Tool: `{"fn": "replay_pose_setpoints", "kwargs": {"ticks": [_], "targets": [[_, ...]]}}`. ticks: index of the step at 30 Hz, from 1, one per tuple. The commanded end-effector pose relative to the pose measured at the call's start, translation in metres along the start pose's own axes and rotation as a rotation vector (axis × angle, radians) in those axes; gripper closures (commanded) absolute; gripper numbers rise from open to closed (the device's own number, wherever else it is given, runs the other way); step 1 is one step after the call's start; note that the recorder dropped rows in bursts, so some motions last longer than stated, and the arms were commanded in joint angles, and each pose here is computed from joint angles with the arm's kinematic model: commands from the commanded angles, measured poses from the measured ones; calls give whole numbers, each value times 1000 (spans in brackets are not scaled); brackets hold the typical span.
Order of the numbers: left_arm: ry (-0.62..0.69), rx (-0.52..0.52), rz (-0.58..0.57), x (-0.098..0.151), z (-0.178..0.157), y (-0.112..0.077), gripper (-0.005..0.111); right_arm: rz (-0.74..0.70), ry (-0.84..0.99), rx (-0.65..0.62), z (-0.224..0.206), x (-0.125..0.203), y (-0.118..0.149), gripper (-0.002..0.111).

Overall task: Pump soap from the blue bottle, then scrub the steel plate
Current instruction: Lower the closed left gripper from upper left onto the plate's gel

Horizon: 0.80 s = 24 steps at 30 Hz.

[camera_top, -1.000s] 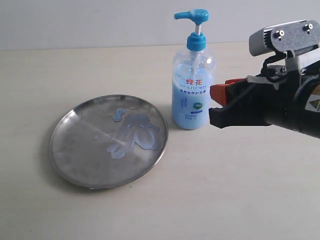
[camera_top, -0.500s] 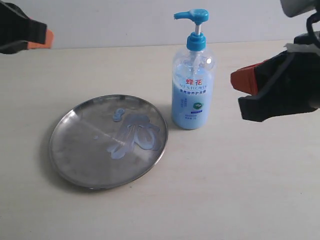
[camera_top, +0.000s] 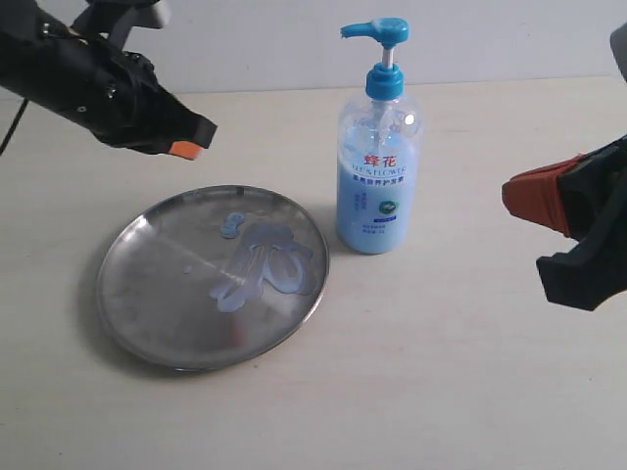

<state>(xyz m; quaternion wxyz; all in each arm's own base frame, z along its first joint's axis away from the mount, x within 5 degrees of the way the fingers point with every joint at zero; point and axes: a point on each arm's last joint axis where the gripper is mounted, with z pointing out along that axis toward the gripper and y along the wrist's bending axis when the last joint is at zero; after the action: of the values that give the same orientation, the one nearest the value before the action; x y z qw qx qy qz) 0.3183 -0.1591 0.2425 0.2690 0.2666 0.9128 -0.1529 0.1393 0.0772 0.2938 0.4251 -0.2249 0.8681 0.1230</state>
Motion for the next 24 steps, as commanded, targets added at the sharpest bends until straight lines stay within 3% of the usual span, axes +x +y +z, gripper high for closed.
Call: {"fn": "replay_pose_setpoints", "kwargs": {"ticks": [1, 20, 24], "targets": [[29, 14, 48, -14, 26, 6, 107, 15, -19, -8, -1, 0, 0, 108], [185, 48, 58, -19, 99, 23, 107, 58, -72, -25, -1, -5, 2, 108], [198, 35, 39, -17, 107, 35, 107, 55, -72, -25, -1, -5, 2, 108]]}}
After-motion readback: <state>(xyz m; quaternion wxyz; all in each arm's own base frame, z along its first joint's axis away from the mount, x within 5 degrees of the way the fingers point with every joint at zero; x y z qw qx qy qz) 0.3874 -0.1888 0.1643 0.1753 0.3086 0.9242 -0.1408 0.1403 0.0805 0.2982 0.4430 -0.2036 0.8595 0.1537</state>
